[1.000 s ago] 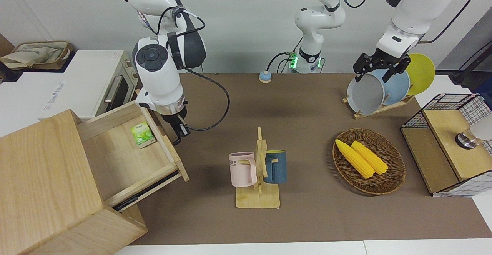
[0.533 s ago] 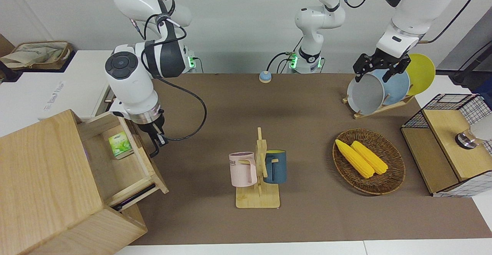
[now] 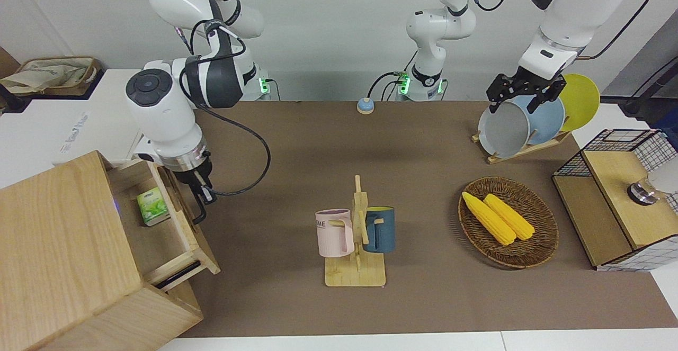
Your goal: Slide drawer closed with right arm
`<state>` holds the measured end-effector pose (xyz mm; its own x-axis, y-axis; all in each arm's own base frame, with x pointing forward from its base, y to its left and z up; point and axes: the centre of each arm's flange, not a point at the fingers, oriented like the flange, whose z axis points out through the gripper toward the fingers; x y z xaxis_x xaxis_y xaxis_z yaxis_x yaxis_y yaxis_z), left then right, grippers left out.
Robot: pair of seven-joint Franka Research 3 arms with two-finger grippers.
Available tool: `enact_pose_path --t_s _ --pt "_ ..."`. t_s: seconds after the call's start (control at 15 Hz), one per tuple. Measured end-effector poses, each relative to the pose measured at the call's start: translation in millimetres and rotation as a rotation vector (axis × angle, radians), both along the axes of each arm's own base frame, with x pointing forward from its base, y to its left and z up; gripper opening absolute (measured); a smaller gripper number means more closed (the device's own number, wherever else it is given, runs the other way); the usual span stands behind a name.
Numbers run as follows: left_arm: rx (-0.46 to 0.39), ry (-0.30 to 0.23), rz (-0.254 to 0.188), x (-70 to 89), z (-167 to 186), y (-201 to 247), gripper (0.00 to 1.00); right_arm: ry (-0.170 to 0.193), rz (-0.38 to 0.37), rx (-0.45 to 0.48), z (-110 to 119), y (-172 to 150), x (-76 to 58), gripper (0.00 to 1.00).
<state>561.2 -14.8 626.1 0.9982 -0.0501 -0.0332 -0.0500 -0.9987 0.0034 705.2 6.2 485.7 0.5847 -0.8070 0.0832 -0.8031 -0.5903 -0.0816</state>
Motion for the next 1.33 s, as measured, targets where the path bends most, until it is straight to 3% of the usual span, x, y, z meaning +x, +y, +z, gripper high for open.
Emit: enact_pose_path --t_s 0.67,1.13,1.33 --pt "0.0 0.0 0.0 0.0 0.0 0.0 1.0 -0.031 0.035 -0.007 -0.7 -34.6 4.2 0.01" --pt "0.0 0.0 0.0 0.0 0.0 0.0 1.0 -0.029 0.043 -0.005 -1.8 -32.7 4.5 0.01" --pt "0.0 0.0 0.0 0.0 0.0 0.0 1.0 -0.012 0.084 0.0 -3.9 -13.5 3.4 0.01"
